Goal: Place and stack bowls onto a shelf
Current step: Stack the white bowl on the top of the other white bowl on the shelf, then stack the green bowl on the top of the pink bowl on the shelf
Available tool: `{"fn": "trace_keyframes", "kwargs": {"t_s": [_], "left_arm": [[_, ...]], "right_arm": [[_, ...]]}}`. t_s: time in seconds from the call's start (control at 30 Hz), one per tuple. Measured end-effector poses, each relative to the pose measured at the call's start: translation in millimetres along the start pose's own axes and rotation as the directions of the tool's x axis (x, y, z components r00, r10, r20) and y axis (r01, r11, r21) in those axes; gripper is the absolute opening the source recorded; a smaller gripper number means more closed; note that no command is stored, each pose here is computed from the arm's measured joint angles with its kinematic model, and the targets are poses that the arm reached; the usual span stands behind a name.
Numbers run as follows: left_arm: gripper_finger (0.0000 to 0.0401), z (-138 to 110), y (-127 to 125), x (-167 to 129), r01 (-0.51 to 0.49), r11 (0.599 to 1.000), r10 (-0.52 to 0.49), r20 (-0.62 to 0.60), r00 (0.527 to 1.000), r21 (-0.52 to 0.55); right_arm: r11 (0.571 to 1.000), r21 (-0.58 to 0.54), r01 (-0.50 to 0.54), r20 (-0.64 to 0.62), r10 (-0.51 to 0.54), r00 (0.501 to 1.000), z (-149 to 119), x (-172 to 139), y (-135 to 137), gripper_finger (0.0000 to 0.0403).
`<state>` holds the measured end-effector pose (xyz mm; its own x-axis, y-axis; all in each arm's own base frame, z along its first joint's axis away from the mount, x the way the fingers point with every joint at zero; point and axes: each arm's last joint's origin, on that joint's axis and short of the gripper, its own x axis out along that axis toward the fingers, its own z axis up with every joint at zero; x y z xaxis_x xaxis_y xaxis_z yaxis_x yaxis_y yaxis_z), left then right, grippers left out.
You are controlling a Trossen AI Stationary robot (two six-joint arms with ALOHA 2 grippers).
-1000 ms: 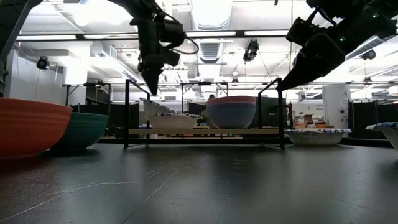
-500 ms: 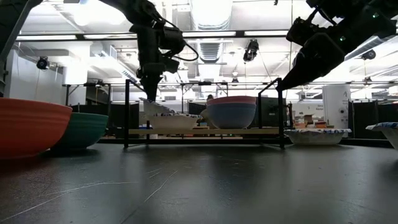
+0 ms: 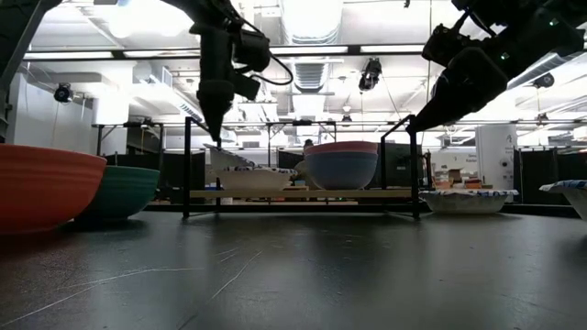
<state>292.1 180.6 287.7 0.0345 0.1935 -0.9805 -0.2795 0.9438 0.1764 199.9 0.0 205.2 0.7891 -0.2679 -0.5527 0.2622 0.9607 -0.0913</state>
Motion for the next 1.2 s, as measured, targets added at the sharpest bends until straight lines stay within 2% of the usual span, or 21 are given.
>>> {"fn": "trace_keyframes", "kwargs": {"t_s": [0.13, 0.4, 0.57, 0.77, 0.97, 1.1, 1.2], "left_arm": [[0.004, 3.3, 0.2, 5.4, 0.001, 1.0, -0.001, -0.003, 1.0, 0.009], [0.004, 20.7, -2.2, 43.1, 0.02, 0.999, -0.018, -0.064, 0.998, 0.029], [0.004, 29.0, -7.5, 54.4, 0.029, 0.998, -0.025, -0.084, 0.996, 0.047], [0.004, 37.9, -4.4, 40.5, 0.011, 0.998, -0.01, -0.023, 1.0, 0.068], [0.004, 46.0, 0.3, 11.4, -0.005, 0.999, 0.003, 0.053, 0.999, 0.038], [0.004, 52.5, -5.2, -7.9, 0.095, 0.995, -0.091, 0.137, 0.986, -0.022], [0.004, 58.4, -17.8, -21.1, 0.173, 0.985, -0.168, 0.197, 0.966, -0.011]], "right_arm": [[1.0, 0.001, 0.0, 0.0, 0.0, 1.0, 0.0, 0.0, 0.0, 0.0009], [1.0, 0.001, 0.0, -0.001, 0.0, 1.0, -0.1, 0.0, 0.0, 0.0009], [1.0, 0.001, 0.0, -0.001, 0.0, 1.0, -0.1, 0.0, 0.0, 0.0009], [1.0, 0.001, 0.0, -0.001, 0.0, 1.0, -0.1, 0.0, 0.0, 0.0009], [1.0, 0.009, 0.0, -0.001, 0.0, 1.0, -0.1, 0.0, 0.0, 0.0009], [0.998, 0.061, 0.008, -0.016, -0.007, 1.0, -1.6, 0.0, -0.3, 0.0009], [0.995, 0.103, 0.016, -0.036, -0.013, 0.999, -3.7, -0.1, -0.7, 0.0009]]}}
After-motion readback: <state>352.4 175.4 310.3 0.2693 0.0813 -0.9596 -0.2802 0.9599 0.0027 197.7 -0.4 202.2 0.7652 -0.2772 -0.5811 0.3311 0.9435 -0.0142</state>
